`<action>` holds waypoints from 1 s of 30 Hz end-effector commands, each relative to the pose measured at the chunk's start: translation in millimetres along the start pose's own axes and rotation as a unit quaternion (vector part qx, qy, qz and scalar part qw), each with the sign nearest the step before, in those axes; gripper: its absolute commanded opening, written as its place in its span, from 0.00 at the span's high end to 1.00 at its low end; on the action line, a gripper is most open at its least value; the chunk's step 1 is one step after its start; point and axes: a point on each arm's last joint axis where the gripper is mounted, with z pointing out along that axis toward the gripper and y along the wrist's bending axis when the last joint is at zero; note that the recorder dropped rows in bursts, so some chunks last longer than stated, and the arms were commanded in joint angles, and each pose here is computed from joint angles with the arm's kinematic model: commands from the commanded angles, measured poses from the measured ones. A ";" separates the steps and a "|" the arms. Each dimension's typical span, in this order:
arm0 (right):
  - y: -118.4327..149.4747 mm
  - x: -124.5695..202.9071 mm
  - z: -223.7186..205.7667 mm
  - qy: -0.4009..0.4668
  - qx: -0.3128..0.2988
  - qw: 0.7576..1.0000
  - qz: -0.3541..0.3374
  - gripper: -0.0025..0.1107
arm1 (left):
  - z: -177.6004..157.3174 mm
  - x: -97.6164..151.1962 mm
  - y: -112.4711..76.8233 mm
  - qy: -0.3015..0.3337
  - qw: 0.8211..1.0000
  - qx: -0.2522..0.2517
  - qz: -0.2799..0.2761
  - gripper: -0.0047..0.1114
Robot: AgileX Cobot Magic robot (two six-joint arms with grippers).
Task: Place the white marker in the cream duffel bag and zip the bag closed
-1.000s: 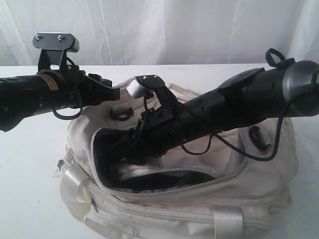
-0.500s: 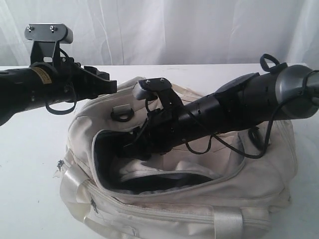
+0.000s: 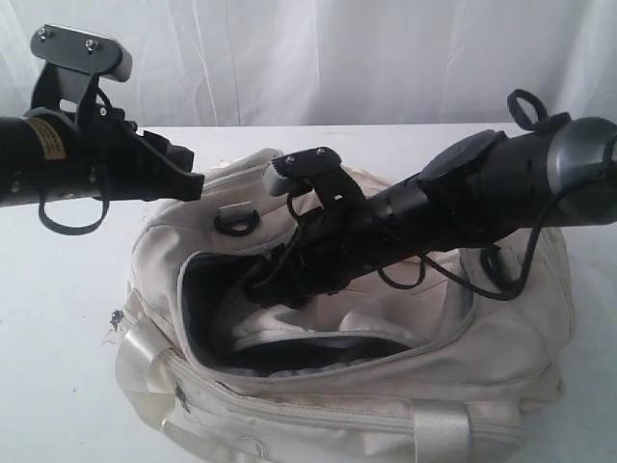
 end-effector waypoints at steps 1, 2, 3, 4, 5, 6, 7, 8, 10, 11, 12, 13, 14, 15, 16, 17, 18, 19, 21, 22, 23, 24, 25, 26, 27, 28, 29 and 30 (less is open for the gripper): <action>2.1 -5.4 -16.2 0.008 0.034 0.999 -0.034 0.56 | -11.5 1.8 3.0 0.032 0.999 -0.011 0.017 0.60; 2.5 -7.8 -19.4 0.001 0.041 0.998 -0.038 0.56 | -12.8 3.9 3.5 0.046 0.999 -0.013 0.016 0.60; 2.1 -10.0 -21.9 -0.006 0.051 0.998 -0.040 0.56 | -12.8 4.3 3.6 0.048 0.999 -0.014 0.017 0.60; 0.8 -11.7 -23.3 -0.013 0.062 0.997 -0.040 0.56 | -13.1 6.6 3.4 0.061 0.998 -0.015 0.018 0.60; -0.3 -12.2 -23.5 -0.015 0.068 0.997 -0.037 0.56 | -13.1 7.2 1.4 0.064 0.998 -0.012 0.020 0.60; -0.7 -12.4 -23.5 -0.017 0.070 0.997 -0.035 0.56 | -13.2 7.7 -1.6 0.066 0.997 -0.008 0.024 0.60; -0.7 -12.4 -23.5 -0.017 0.070 0.997 -0.033 0.56 | -13.3 7.8 -5.7 0.066 0.997 -0.001 0.033 0.60; -1.4 -11.6 -22.3 -0.015 0.070 0.997 -0.032 0.56 | -13.4 7.9 -10.8 0.066 0.997 0.008 0.047 0.60; -1.6 -10.8 -21.0 -0.013 0.068 0.997 -0.030 0.56 | -13.3 8.7 -19.9 0.066 0.994 0.024 0.084 0.60; -0.8 -10.6 -20.9 -0.012 0.063 0.998 -0.028 0.56 | -12.8 8.8 -23.5 0.064 0.992 0.031 0.102 0.60; 0.6 -10.6 -20.8 -0.013 0.055 0.998 -0.022 0.56 | -11.7 8.9 -24.5 0.062 0.991 0.033 0.112 0.60; 3.1 -10.7 -20.5 -0.014 0.041 0.999 -0.012 0.56 | -10.4 8.2 -24.9 0.055 0.991 0.034 0.120 0.60; 5.7 -10.9 -20.3 -0.015 0.027 1.000 -0.006 0.56 | -9.6 6.7 -25.3 0.046 0.991 0.036 0.123 0.60; 8.3 -11.6 -20.3 -0.019 0.013 1.000 -0.003 0.56 | -8.1 4.4 -25.2 0.030 0.991 0.036 0.126 0.60; 10.5 -12.7 -19.9 -0.025 0.004 1.000 -0.004 0.56 | -6.3 1.9 -25.4 0.014 0.991 0.037 0.130 0.60; 13.1 -13.4 -18.8 -0.029 -0.004 1.000 -0.003 0.56 | -3.2 0.9 -26.2 0.001 0.989 0.039 0.139 0.60; 16.4 -14.8 -17.2 -0.037 -0.015 0.999 -0.003 0.56 | -0.4 0.0 -27.0 -0.010 0.988 0.041 0.150 0.60; 19.1 -16.0 -16.3 -0.042 -0.019 0.999 -0.005 0.56 | 3.0 0.6 -27.6 -0.014 0.986 0.042 0.161 0.60; 23.1 -17.0 -12.5 -0.050 -0.028 0.998 -0.005 0.56 | 11.2 3.5 -28.5 -0.017 0.981 0.044 0.190 0.60; 24.8 -16.2 -9.2 -0.048 -0.030 0.998 -0.003 0.56 | 14.5 5.0 -27.3 -0.014 0.980 0.042 0.195 0.60; 25.0 -15.3 -6.9 -0.046 -0.028 0.999 -0.003 0.56 | 18.5 6.2 -24.9 -0.008 0.980 0.039 0.195 0.60; 26.7 -14.5 -3.8 -0.043 -0.026 0.999 -0.004 0.56 | 22.0 6.0 -22.3 -0.003 0.981 0.035 0.192 0.60; 26.5 -14.0 -2.2 -0.042 -0.024 0.999 -0.002 0.56 | 23.7 5.2 -19.3 -0.002 0.982 0.031 0.186 0.60; 26.4 -12.8 0.6 -0.039 -0.021 0.999 -0.002 0.56 | 26.6 2.9 -15.1 -0.003 0.983 0.024 0.183 0.60; 26.6 -12.0 2.5 -0.038 -0.019 0.999 -0.006 0.56 | 28.3 -0.1 -11.7 -0.005 0.983 0.019 0.180 0.60; 26.0 -11.0 4.9 -0.036 -0.018 0.999 -0.006 0.56 | 30.5 -2.8 -8.5 -0.007 0.984 0.014 0.178 0.59; 25.4 -10.5 5.9 -0.035 -0.017 0.999 -0.004 0.56 | 32.5 -5.4 -6.2 -0.008 0.984 0.010 0.176 0.58; 24.6 -9.7 7.1 -0.034 -0.016 0.999 -0.002 0.56 | 35.2 -6.7 -3.9 -0.007 0.984 0.007 0.179 0.57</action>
